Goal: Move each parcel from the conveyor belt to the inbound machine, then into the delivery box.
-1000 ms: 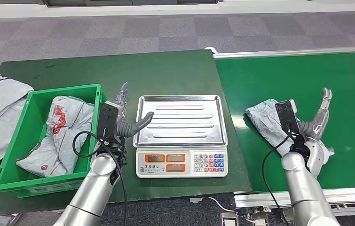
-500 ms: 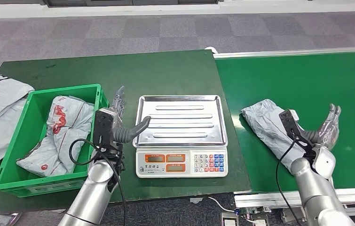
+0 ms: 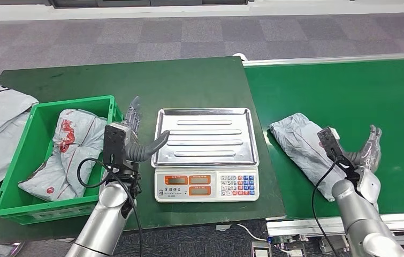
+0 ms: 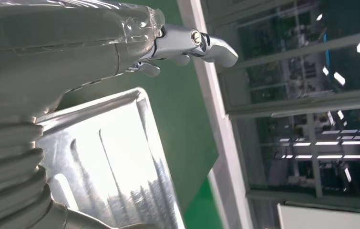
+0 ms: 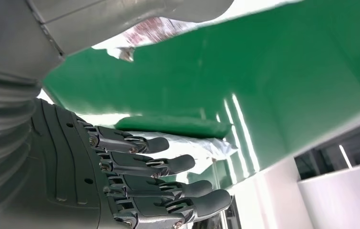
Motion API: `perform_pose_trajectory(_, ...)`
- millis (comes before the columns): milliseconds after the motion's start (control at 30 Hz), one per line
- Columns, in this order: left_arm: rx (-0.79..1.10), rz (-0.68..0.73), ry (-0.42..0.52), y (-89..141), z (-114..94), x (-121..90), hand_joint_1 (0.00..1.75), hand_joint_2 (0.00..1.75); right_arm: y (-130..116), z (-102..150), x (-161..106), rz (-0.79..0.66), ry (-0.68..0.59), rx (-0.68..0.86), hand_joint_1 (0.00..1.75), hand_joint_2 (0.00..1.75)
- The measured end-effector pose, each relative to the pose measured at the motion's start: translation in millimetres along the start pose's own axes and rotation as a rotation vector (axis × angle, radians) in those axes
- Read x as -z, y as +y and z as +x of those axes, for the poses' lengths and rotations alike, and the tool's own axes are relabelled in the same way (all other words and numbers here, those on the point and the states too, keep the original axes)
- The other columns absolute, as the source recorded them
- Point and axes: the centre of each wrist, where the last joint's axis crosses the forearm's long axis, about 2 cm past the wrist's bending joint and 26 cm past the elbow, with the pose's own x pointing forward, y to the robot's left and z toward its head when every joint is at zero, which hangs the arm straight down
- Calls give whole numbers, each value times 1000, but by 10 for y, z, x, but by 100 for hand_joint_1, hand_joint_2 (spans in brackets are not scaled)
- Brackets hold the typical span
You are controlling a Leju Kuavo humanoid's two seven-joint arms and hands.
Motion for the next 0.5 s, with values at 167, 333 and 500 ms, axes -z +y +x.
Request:
perform_pose_trajectory(167,-3,16,-19,10,53,11,0,175,-100,49,60,-102,-116,-5,0,175)
perform_pose_trajectory(333,-3,26,-24,20,65,-3,0,175,-201,44,57,-190,-184,-8,0,175)
perform_pose_trajectory(500,5,36,-34,34,84,-16,0,175,-223,-16,-58,-243,-233,-24,0,175)
